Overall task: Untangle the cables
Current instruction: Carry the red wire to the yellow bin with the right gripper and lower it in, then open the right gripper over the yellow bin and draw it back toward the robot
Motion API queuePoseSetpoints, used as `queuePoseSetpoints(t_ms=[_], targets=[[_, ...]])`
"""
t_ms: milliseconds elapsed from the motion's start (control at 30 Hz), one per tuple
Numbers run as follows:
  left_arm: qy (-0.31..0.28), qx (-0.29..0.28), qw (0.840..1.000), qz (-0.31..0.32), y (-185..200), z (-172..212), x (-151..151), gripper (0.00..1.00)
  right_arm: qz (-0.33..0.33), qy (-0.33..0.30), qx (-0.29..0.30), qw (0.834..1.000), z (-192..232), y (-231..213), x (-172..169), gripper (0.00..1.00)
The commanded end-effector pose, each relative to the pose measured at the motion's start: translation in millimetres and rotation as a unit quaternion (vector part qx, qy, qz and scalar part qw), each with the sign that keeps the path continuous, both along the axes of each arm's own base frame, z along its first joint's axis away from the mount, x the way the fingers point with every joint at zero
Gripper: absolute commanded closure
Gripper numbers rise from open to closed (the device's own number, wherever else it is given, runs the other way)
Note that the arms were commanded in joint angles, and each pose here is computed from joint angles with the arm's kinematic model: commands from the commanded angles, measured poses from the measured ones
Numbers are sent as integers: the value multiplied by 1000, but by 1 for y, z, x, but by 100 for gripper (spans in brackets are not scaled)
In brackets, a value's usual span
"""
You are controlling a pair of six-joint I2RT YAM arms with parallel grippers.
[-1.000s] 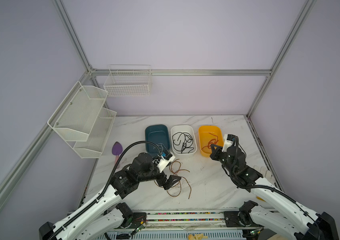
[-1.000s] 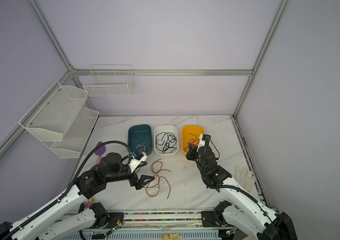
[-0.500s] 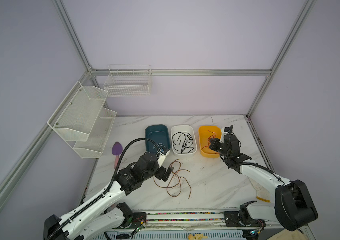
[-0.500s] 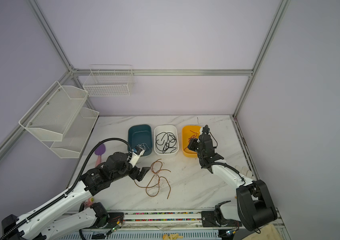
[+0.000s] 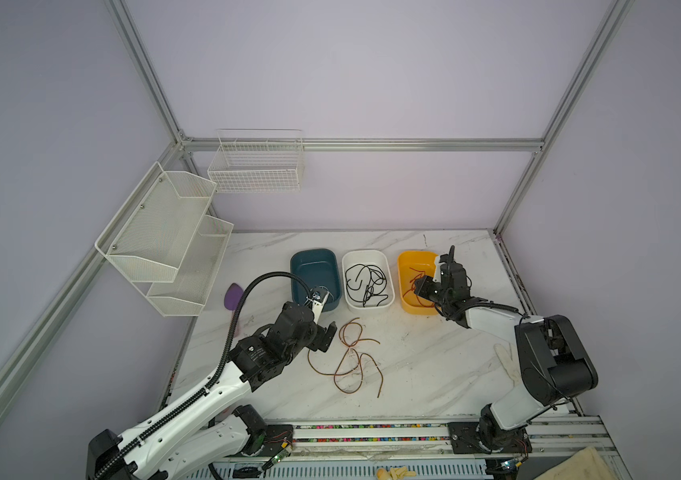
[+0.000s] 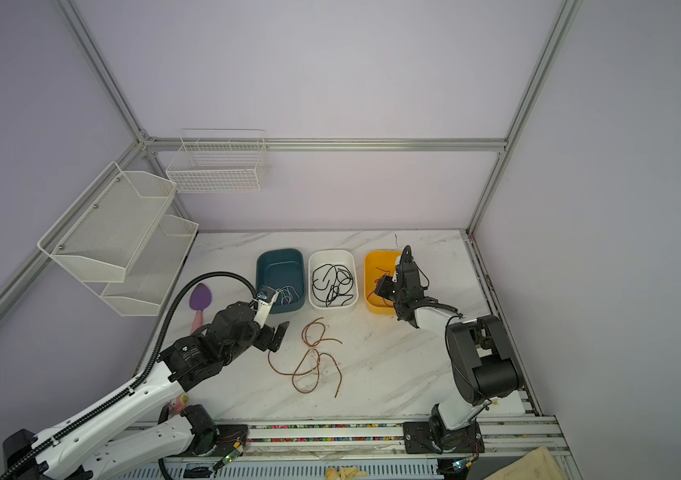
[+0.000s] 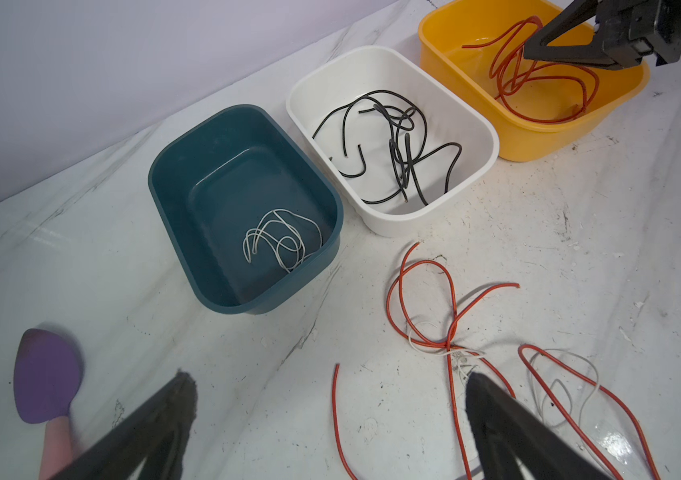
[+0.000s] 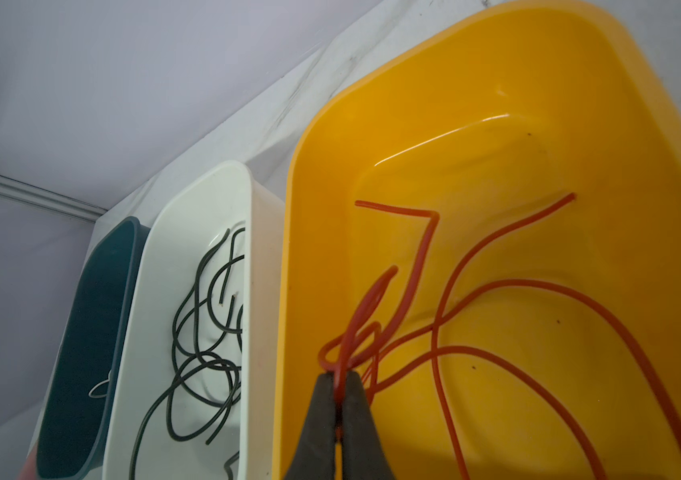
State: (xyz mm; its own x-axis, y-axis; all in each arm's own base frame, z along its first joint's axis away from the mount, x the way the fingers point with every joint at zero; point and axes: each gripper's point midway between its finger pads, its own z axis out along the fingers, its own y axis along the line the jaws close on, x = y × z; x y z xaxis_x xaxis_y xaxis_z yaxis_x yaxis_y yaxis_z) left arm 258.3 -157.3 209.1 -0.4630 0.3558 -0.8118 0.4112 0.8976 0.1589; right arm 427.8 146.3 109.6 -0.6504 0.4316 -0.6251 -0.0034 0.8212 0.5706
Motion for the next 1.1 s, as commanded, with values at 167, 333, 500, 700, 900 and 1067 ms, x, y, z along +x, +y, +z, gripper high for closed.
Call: queuePoseSetpoints(t_ms=[167,333,500,700,900,1067], targets=[[-10,-9,1000,6,-1,4,3,0,1,-23,8,1000,12,2,12,100],[-7,-8,1000,4,-2,2,2,0,0,-23,10,1000,14,1,10,88],[-4,-9,1000,2,-3,2,2,0,-3,-28,16,999,23,0,5,76],[0,-10,1000,-2,-4,1,1,0,-1,-23,8,1000,30,-3,-4,58],[8,-30,1000,-4,-7,8,-2,0,26,-35,20,999,43,0,-27,48],[31,-50,997,43,3,14,-4,0,55,-42,3,998,55,-1,-53,43]])
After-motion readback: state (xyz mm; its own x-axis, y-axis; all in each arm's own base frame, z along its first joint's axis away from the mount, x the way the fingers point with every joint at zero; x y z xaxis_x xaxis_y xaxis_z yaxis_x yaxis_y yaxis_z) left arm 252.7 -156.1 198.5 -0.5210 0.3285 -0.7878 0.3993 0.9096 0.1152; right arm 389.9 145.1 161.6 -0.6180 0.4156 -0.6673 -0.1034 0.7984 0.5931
